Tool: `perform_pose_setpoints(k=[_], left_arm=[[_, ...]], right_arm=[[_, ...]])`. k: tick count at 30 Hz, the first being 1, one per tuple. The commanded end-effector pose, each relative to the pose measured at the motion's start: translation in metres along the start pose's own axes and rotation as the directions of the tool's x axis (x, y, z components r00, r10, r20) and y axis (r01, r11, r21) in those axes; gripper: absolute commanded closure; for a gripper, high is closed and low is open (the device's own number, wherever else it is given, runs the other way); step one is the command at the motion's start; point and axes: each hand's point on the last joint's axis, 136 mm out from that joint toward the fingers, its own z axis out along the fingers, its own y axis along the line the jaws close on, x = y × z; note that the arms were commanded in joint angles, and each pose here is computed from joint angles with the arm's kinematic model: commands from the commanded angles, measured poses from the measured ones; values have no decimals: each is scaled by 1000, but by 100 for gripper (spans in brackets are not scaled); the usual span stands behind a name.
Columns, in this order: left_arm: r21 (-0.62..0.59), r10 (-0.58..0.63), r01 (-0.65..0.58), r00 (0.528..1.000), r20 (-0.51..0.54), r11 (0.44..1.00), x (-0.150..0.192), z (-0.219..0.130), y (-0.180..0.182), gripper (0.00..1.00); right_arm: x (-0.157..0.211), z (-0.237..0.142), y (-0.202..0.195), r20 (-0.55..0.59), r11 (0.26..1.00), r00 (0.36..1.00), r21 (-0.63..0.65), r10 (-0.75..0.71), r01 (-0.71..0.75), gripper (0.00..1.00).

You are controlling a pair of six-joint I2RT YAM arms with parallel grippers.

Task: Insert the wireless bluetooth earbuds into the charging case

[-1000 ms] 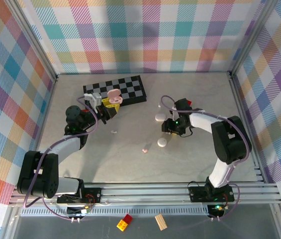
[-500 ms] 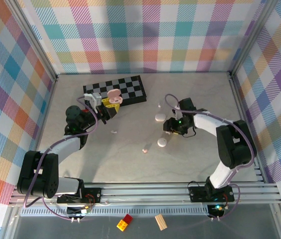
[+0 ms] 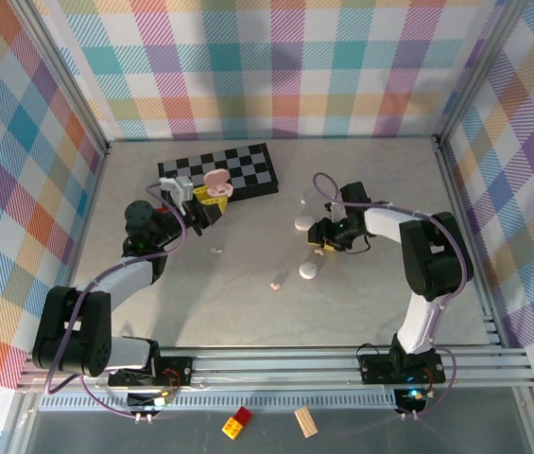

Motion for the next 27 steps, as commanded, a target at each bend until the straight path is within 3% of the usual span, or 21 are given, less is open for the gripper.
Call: perform_pose_setpoints(k=[1,11,27], left_arm=[[39,53,-54,998,22,998,-8,2,-9,65],[44,54,-55,998,20,997,-7,2,-11,65],[52,52,-53,999,14,997,-8,4,-11,65]], right_arm=[[25,-1,6,-63,998,998,-58,6,-10,51],[41,-1,4,-96,997,995,-72,33,-40,58],[43,2,-13,-89,997,993,9,72,-71,76]])
